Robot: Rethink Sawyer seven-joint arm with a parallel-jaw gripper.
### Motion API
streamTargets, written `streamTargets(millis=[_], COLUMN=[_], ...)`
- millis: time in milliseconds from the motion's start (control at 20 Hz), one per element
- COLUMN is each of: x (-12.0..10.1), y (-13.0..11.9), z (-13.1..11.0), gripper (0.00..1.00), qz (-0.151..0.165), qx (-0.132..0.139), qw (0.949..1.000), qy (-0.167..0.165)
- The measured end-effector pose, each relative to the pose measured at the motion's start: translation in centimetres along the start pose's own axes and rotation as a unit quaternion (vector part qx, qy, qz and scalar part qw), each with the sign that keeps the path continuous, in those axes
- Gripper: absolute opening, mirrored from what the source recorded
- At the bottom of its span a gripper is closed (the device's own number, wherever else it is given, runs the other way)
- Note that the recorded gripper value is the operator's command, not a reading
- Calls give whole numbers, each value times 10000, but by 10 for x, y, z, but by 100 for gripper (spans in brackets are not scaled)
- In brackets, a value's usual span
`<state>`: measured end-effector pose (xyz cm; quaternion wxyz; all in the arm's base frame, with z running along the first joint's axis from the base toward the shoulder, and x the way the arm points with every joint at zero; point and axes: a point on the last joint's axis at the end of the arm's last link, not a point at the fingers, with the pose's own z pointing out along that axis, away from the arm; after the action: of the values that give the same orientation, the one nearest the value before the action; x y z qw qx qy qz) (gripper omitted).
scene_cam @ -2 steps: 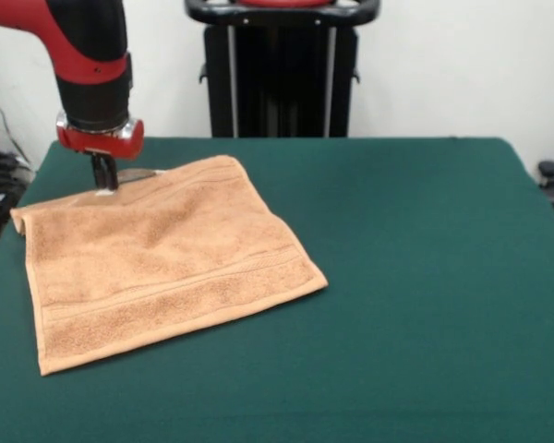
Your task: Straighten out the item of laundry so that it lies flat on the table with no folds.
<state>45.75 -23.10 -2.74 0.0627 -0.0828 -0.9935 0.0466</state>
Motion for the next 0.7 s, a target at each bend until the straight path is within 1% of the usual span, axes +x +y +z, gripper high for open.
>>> streamTargets(millis=[350, 700], x=[3, 9], y=[-1, -9], z=[1, 6], gripper=[0, 0], qz=[20, 120], qx=[-17, -56], qw=[10000, 9999], qy=[30, 75])
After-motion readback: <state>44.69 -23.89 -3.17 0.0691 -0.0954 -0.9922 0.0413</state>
